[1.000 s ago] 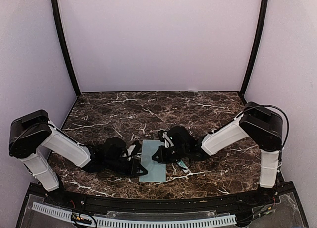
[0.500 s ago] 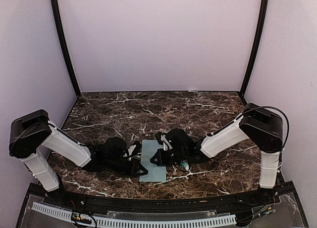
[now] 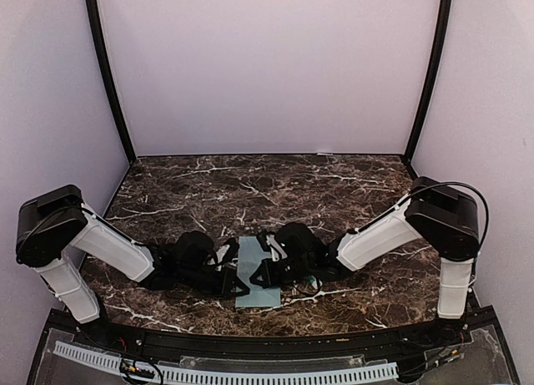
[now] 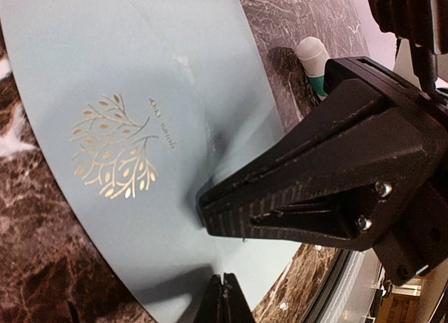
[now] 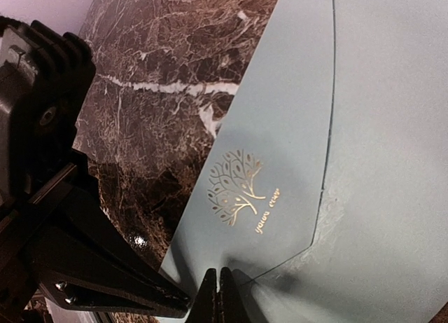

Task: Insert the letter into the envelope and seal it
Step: Seal the envelope flap on the envelope.

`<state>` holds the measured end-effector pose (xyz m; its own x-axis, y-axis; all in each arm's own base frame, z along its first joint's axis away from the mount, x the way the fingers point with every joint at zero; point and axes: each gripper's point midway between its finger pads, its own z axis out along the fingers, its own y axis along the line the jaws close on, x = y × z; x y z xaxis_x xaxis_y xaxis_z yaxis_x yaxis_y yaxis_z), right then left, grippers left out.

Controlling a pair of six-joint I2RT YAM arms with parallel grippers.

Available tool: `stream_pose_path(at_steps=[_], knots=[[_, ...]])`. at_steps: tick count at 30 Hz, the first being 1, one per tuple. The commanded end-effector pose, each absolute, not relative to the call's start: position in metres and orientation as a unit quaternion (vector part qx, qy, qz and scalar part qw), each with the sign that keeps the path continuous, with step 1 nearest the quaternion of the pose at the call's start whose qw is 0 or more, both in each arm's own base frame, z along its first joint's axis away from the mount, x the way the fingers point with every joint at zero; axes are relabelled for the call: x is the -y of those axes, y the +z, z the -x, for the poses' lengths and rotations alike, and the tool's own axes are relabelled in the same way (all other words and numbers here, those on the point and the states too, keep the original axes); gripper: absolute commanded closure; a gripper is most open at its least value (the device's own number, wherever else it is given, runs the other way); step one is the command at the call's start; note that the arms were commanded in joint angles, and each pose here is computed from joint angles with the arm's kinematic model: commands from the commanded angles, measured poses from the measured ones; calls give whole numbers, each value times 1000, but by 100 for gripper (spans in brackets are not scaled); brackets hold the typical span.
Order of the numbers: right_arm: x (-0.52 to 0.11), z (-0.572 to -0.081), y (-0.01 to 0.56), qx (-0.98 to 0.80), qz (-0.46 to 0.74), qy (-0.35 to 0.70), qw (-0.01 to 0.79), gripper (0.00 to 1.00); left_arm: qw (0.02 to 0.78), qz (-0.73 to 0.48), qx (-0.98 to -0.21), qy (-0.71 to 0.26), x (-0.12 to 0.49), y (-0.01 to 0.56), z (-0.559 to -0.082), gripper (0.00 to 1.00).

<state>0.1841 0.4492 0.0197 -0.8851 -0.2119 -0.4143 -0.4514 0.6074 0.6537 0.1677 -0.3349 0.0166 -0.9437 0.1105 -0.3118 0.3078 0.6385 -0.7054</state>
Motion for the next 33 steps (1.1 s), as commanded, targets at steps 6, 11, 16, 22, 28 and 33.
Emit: stream_pose_path(at_steps=[6,11,16,22,28,33], knots=[[-425,-192,-9,-920,169,328,133,100,87,-115,-919,-366,316,-10,-152,99],[-426,-208,-9,-920,158,331,140,100,83,-118,-919,-367,316,-11,-150,99],[-429,-223,-6,-918,151,336,150,100,80,-119,-918,-369,316,-11,-149,99],[-434,-243,-7,-916,145,337,161,100,75,-119,-917,-373,316,-12,-147,100],[-434,-263,-12,-918,138,333,168,100,74,-120,-917,-374,316,-12,-146,100],[-437,-274,-13,-916,135,336,171,100,72,-120,-917,-373,316,-13,-146,100]])
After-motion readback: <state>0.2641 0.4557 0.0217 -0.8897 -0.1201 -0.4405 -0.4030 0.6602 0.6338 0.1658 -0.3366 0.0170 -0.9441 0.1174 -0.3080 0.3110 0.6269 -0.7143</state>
